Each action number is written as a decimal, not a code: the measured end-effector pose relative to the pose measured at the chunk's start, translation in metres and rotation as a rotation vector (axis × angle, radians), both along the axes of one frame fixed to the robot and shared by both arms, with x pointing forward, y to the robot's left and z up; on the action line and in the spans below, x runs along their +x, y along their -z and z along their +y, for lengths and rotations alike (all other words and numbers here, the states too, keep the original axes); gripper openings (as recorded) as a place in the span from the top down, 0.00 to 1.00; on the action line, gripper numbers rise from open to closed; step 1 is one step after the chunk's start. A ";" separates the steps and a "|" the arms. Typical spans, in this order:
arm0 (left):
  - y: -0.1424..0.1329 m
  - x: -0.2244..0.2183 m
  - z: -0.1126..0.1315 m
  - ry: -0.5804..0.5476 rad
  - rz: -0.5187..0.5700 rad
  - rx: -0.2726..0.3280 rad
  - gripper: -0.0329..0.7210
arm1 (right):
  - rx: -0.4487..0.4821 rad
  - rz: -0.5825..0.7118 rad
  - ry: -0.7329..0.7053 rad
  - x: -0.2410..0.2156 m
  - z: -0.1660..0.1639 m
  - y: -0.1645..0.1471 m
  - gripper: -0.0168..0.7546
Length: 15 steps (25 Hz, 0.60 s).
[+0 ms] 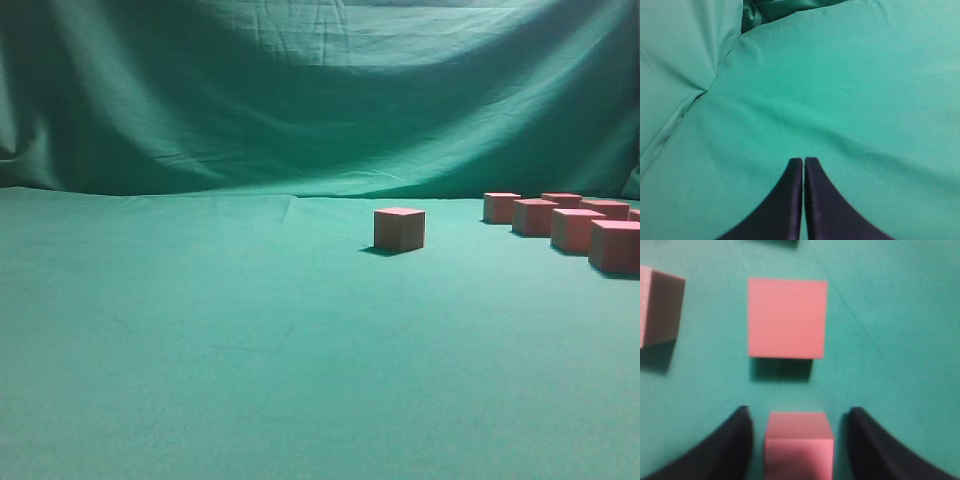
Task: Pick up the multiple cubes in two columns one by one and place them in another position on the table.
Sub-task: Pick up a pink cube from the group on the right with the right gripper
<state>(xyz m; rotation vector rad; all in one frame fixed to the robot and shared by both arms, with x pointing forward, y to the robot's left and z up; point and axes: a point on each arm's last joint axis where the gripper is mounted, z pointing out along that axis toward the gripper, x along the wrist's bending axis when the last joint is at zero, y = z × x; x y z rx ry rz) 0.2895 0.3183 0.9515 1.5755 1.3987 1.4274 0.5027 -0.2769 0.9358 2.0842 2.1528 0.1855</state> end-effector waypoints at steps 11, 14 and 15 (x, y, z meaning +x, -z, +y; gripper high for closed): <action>0.000 0.000 0.000 0.000 0.000 0.000 0.96 | 0.016 0.073 -0.046 0.008 0.010 -0.033 0.65; 0.000 0.000 0.000 0.000 0.000 0.000 0.96 | 0.068 0.053 -0.226 0.013 0.036 -0.068 0.65; 0.000 0.000 0.000 0.000 0.000 0.000 0.96 | 0.082 0.033 -0.294 0.017 0.047 -0.081 0.65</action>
